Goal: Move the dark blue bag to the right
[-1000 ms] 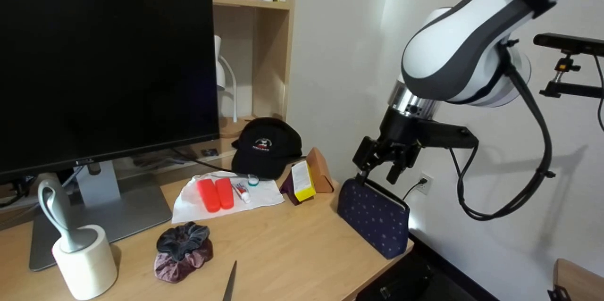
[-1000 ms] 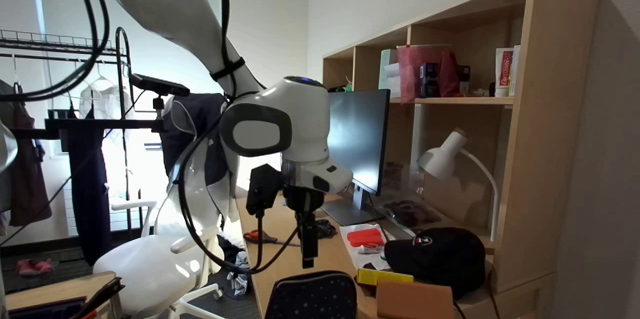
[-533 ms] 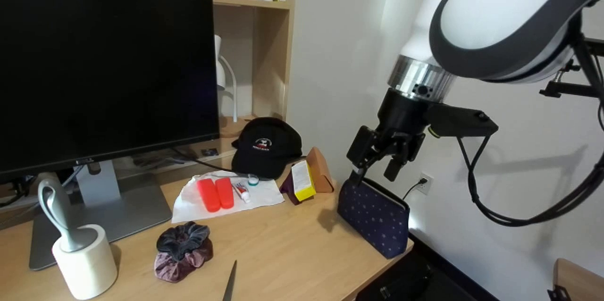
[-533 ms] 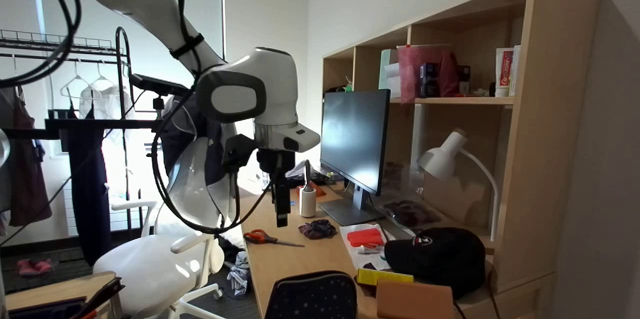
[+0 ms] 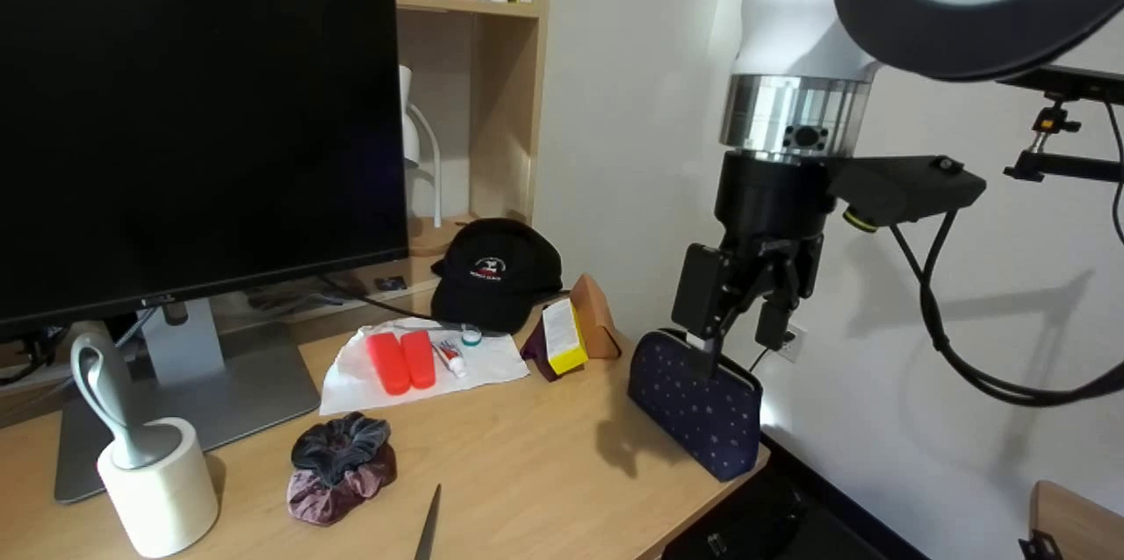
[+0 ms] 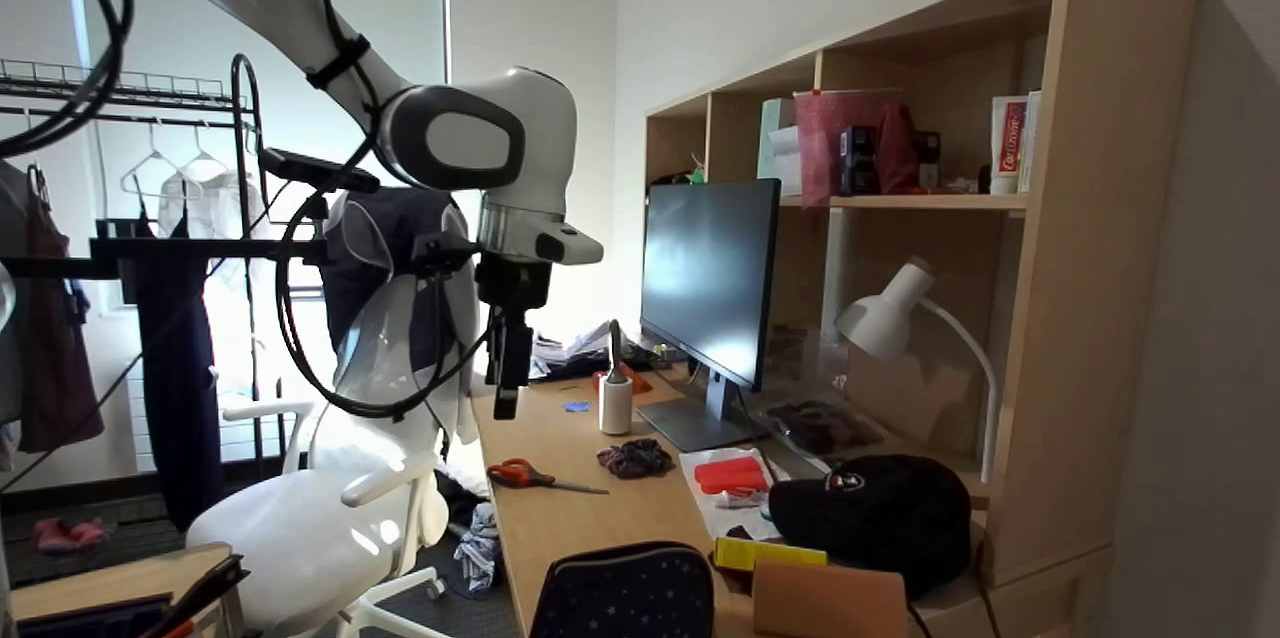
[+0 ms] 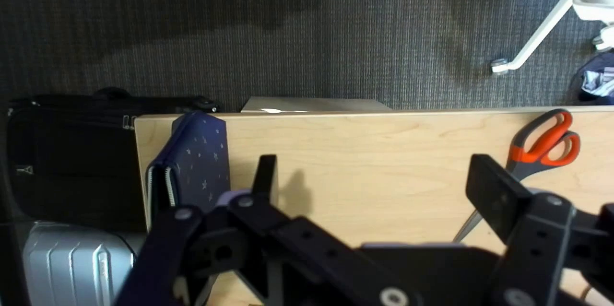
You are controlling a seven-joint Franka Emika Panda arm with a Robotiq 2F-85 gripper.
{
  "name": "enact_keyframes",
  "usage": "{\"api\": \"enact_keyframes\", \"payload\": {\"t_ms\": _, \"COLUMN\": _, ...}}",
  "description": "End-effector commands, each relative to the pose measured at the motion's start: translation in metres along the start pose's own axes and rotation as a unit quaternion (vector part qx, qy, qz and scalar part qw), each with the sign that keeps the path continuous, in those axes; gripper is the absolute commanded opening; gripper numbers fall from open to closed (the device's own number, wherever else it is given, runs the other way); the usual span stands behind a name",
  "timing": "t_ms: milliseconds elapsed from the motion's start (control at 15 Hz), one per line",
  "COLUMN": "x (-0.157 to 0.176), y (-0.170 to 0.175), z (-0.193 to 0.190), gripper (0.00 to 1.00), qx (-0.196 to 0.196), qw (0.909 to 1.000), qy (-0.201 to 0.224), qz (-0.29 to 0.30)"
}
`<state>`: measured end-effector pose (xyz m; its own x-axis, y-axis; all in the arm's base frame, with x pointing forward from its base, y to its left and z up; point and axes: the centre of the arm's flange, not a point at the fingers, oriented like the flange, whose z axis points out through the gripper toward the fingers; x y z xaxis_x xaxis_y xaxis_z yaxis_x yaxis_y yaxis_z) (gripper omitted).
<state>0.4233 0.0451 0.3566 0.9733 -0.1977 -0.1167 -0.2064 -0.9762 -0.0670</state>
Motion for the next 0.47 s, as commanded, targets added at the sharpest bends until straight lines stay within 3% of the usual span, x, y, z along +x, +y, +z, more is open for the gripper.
{"api": "enact_keyframes", "payload": {"t_ms": 0, "x": -0.0004, "y": -0.0120, "z": -0.0093, "gripper": 1.00, "qx": -0.020, "qw": 0.9993, "qy": -0.030, "qz": 0.000}}
{"api": "enact_keyframes", "payload": {"t_ms": 400, "x": -0.0015, "y": -0.0058, "z": -0.0065, "gripper": 1.00, "qx": -0.005, "qw": 0.9997, "qy": -0.022, "qz": -0.002}}
